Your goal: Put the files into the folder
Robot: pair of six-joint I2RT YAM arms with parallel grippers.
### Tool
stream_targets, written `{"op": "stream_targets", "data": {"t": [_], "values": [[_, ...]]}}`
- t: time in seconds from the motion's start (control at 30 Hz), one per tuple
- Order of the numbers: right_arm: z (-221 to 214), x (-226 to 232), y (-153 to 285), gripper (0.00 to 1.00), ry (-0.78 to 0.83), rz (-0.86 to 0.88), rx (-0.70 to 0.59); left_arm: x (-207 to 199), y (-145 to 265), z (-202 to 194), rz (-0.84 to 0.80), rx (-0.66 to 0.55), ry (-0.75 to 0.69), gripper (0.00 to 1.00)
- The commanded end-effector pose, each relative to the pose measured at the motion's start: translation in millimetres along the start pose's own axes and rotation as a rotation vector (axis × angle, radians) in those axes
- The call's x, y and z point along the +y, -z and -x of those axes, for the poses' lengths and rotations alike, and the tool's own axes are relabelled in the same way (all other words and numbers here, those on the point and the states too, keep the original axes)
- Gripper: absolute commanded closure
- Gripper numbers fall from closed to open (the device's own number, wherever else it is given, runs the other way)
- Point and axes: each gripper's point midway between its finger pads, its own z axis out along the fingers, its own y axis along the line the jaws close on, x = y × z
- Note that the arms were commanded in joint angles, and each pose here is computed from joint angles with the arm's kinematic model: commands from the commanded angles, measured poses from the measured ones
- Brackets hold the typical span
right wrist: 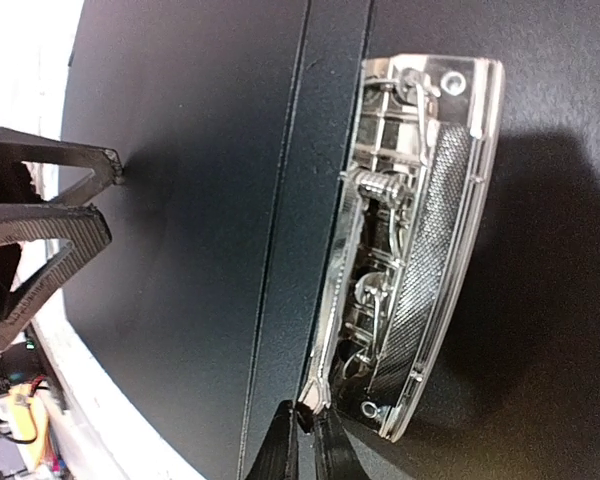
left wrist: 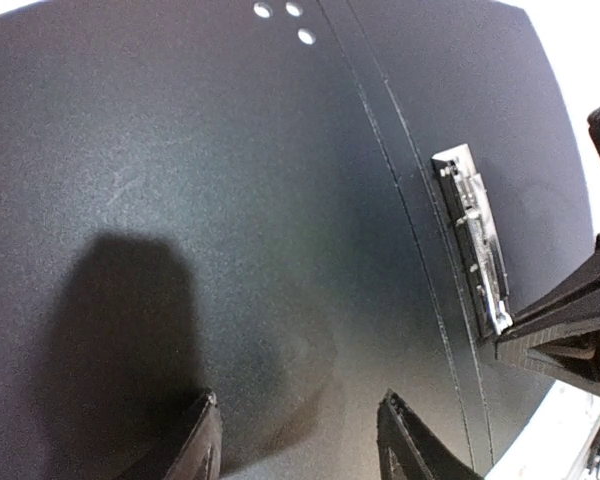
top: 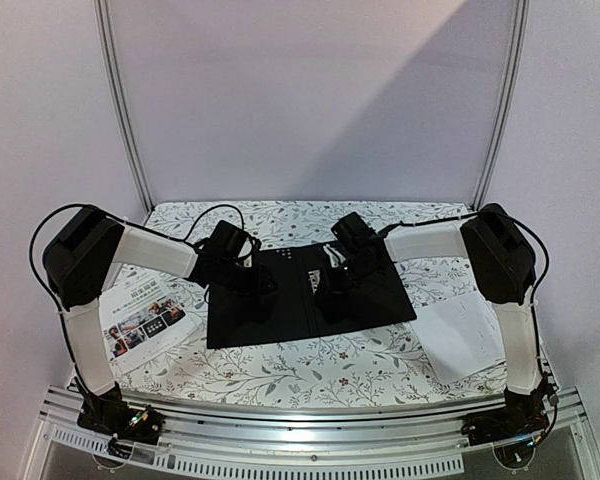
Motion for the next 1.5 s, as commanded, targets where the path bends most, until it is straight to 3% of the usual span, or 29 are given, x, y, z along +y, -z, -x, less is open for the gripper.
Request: {"op": "stream_targets", "data": {"t": [0.0, 0.3, 0.6, 0.77, 1.03, 1.2, 1.47], "values": [[-17, -29, -11, 1.0, -0.086, -0.023, 0.035, 17, -12, -34, 0.054, 0.109, 0.002, 0.46], [-40, -73, -17, 1.0, -0.263, -0.084, 0.048, 21, -12, -36, 0.073, 0.115, -0.008, 0.46], [-45, -102, -17, 1.0, -0.272, -0.215, 0.039, 22, -13, -35, 0.079, 0.116, -0.013, 0.46], [-19, -70, 2, 1.0, -0.225, -0.108, -0.051, 25, -13, -36, 0.095, 0.122, -0.016, 0.46], [20, 21, 40, 0.99, -0.088, 0.169, -0.142, 27, -15, -35, 0.108, 0.119, -0.021, 0.47], [23, 48, 51, 0.81, -0.039, 0.28, -0.134, 23, -12, -28, 0.1, 0.103, -0.039, 0.47], [36, 55, 91, 0.69, 0.074, 0.246, -0.223, -28, 23, 24, -0.002, -0.076, -0.165, 0.4]]}}
